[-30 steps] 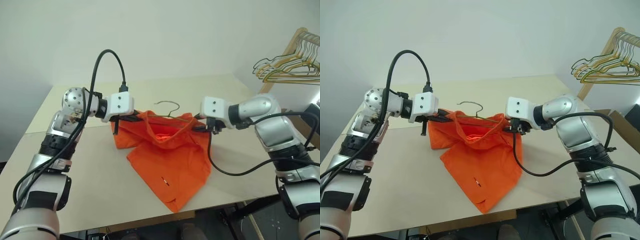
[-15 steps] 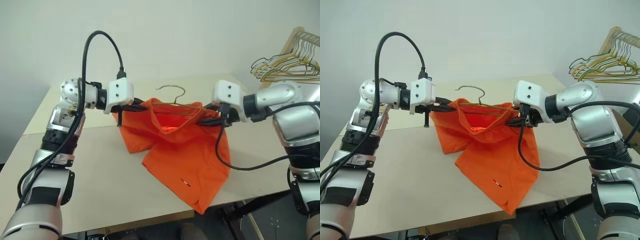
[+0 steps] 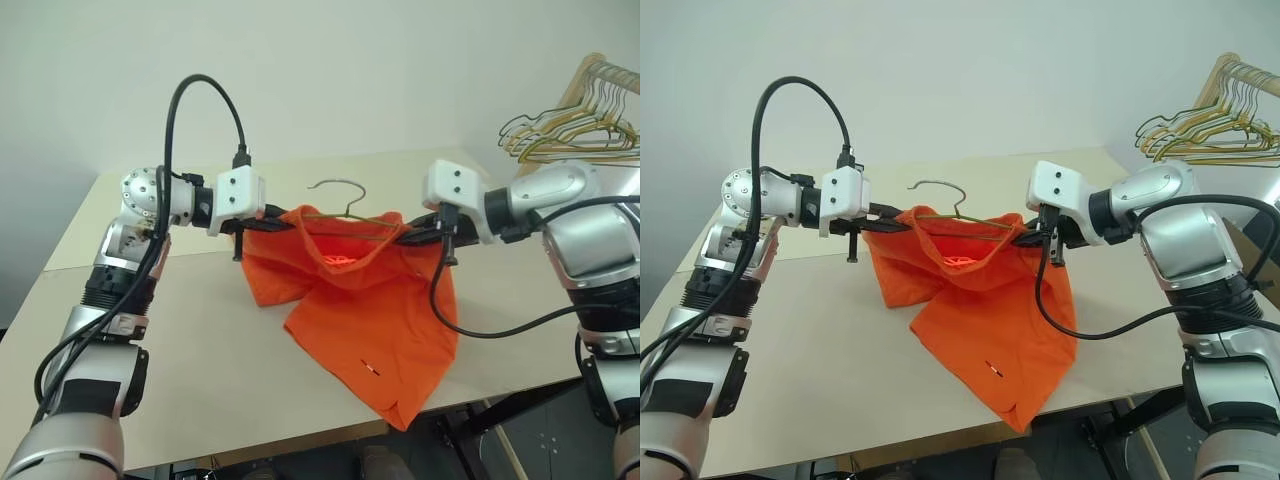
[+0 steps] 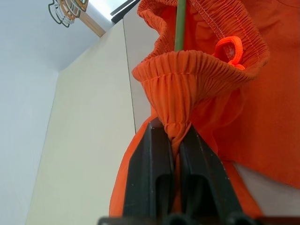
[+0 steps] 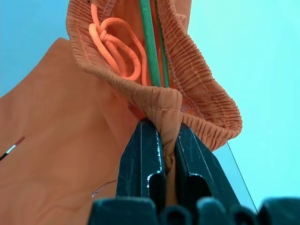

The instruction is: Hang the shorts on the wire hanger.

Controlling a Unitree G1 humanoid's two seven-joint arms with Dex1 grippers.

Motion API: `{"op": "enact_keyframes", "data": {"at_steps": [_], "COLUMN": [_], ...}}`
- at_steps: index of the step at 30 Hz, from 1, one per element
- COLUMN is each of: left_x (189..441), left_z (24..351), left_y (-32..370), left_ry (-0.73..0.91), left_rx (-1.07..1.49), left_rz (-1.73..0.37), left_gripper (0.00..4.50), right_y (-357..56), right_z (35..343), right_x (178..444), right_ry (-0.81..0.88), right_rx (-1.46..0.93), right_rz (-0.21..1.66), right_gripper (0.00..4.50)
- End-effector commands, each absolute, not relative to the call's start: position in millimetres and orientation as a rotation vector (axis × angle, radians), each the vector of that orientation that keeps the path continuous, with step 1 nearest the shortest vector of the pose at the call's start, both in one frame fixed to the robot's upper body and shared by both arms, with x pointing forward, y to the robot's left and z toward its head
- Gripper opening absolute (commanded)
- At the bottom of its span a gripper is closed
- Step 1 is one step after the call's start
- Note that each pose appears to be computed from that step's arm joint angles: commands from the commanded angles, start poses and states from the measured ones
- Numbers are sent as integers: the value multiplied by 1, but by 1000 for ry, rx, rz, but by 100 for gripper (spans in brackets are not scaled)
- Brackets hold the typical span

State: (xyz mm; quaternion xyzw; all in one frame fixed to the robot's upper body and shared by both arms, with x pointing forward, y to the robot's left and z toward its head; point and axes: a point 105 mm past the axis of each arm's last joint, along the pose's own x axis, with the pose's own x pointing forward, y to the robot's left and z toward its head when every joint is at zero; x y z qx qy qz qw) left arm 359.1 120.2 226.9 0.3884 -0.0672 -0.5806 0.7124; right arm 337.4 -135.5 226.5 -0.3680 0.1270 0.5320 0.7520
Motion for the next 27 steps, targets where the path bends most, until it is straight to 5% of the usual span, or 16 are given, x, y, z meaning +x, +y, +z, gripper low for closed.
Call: {"op": "enact_keyframes", "data": {"at_steps": [1,12,27], "left_x": [366,380,373], "left_z": [240,261,262], "left_y": [140,185,166], "left_ry": [-191,-220,-301], "left_rx": [833,756,597], "left_rz": [-1195,-998,-1041], "left_gripper": [109,447,447], "right_y": [-140,-162,-212], "right_z": [238,257,284], "right_x": [338,339,322], "right_ry": [230,236,337], "right_rx": [-806,-569,-447], "right_rz": [1129,1036,909], "right_gripper": [0,0,0]}}
